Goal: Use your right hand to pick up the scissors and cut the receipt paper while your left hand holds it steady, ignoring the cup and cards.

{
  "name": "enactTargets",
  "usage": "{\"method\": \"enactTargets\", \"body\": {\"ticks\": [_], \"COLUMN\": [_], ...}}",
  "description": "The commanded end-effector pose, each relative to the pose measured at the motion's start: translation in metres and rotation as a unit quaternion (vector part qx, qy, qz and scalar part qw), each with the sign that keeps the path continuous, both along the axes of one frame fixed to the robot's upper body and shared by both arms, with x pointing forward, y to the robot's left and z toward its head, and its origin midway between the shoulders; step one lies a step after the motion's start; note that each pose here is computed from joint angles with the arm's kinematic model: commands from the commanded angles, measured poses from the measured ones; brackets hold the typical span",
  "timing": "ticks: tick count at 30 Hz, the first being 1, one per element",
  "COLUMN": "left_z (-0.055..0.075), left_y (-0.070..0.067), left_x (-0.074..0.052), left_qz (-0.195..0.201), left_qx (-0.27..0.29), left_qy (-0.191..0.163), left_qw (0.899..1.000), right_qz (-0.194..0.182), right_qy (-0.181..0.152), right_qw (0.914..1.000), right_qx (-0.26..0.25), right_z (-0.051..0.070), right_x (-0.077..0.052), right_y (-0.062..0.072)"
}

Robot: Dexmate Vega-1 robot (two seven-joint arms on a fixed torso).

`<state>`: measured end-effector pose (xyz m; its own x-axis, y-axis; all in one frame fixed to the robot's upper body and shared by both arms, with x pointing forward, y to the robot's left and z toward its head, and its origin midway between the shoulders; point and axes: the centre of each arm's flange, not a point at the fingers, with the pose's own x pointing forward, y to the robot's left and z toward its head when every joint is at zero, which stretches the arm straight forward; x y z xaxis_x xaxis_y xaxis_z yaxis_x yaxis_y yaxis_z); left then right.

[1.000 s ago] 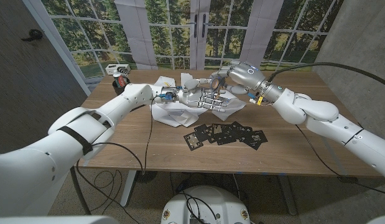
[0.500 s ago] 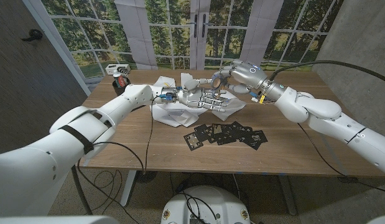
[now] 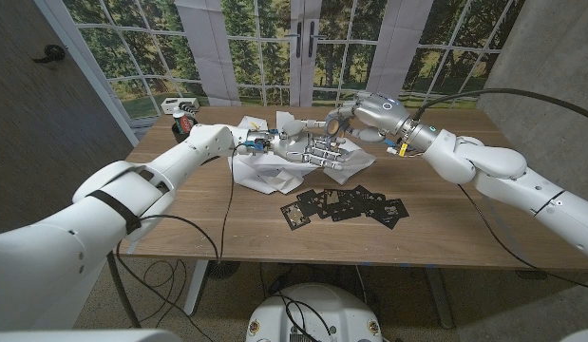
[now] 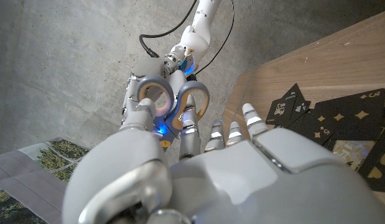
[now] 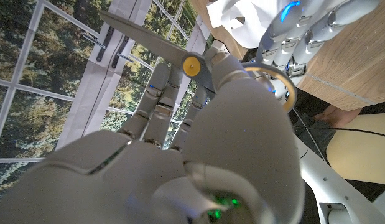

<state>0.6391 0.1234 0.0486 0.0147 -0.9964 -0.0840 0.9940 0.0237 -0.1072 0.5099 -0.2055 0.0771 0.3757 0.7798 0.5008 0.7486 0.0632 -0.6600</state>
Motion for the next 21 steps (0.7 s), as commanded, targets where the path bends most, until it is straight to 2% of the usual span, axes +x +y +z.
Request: {"method": "enactTargets", "body": {"ticks": [1,9,21], "left_z": [0.0051,0.0024,0.0008], "left_y": [-0.0063,-0.0083,-0.0014], "left_x": [0.0015,0.0007,0.0004], "left_qz": [0.010,0.010,0.016], "left_qx": [0.006,0.005,0.003], "left_qy": [-0.008,-0.007,-0.011], "left_qw": [1.000,1.000,1.000], "right_qz": [-0.008,-0.016,-0.018], "right_qy": [0.004,0.004,0.019], "right_qw": [0.9999,0.9999,0.9996], "right_qx": [-0.011,-0.004,-0.007], "right_z": [-0.0004,0.0001,0.0011], "right_x": [-0.0002,0.0017,0.0063], "right_y": [-0.0005,-0.0020,-0.0016]}}
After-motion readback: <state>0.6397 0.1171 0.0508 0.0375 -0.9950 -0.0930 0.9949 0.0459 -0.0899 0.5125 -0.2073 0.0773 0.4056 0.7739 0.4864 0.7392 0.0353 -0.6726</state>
